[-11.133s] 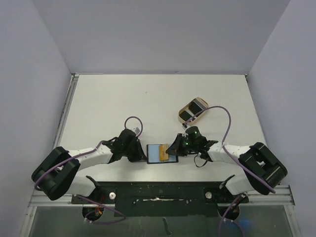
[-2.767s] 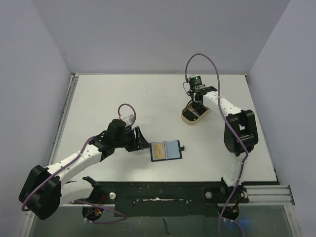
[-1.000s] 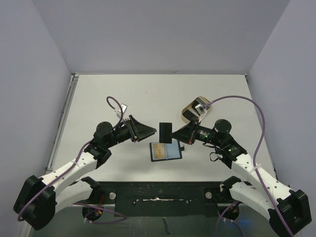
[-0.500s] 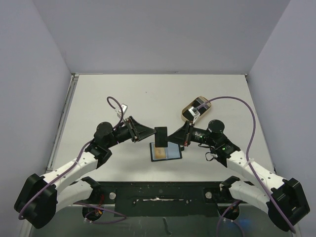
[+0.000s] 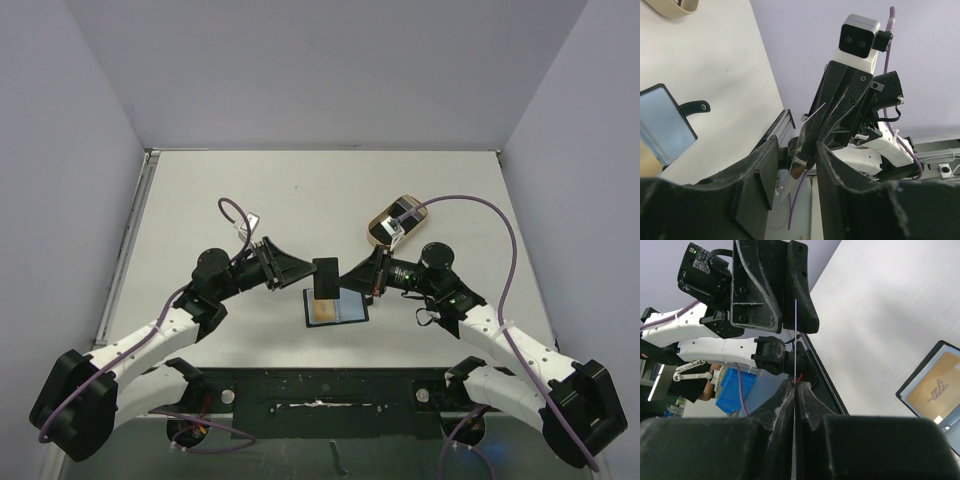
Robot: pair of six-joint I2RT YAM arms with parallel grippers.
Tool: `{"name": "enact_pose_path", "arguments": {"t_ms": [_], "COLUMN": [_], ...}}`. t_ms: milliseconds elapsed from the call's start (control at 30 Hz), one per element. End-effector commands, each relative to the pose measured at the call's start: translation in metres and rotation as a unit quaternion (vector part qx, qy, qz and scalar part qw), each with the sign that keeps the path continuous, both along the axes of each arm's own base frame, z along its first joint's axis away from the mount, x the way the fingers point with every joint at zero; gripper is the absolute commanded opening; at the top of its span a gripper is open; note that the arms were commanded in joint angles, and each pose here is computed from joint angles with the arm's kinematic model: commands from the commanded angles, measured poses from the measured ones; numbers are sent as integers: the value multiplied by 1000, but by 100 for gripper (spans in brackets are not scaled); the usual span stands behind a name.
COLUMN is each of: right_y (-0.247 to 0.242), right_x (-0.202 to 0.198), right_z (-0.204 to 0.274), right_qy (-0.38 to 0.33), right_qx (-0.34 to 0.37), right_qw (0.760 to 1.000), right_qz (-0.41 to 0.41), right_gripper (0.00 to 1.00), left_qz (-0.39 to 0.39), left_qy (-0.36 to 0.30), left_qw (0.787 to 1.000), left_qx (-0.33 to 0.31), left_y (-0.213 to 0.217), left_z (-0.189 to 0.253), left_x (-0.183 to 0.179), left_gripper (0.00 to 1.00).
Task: Put the credit cards into the card holder
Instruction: Pick up the credit card from the storage box, then insert the credit card into the card holder.
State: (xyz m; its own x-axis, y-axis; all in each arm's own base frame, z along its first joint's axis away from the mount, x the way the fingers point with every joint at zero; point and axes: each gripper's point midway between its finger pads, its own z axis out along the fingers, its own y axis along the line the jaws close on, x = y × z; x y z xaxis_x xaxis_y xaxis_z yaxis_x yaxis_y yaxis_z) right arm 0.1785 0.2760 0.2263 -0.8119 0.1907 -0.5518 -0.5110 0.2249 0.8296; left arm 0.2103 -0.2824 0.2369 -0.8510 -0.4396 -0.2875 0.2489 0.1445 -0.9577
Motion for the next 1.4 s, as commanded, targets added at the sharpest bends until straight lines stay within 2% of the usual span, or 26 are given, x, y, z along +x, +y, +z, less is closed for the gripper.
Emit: {"name": "enact_pose_path", "arguments": {"t_ms": [0,67,333,433,567,867,933,1133,1367], "right_y": [4,4,6,7,5,-20,-32,-82,-95], "right_x": [-3,-3,-2,-1,4,23,30,54,58], "right_z": [18,16,5,2,-4,-37,-47,-85,-128], "right_qy": [-27,-22,-6,-1,7,41,41,37,56], "right_qx": [24,25,15,10,-6,-91,-132,-274,-351], "right_qw": [999,999,1000,1000,1000,992,984,934,905], "right_qz": [12,14,17,16,1,-78,-110,-227,-235], "right_gripper": [0,0,2,8,24,47,49,49,52], "left_qz": [-7,-8,-15,-25,-23,14,36,48,28], "left_qy": [-37,-39,-41,-40,-37,-18,-6,19,52], "left_qw": [999,999,999,999,999,998,996,991,986], "left_qx": [-16,-17,-19,-20,-14,58,80,124,155], "left_y": [0,-1,-1,-3,-3,2,6,8,1], "left_z": [14,16,11,8,4,-33,-43,-71,-101], "left_x": [-1,-2,-4,-7,-5,9,17,26,28], "left_gripper": [32,29,1,0,0,0,0,0,0]}}
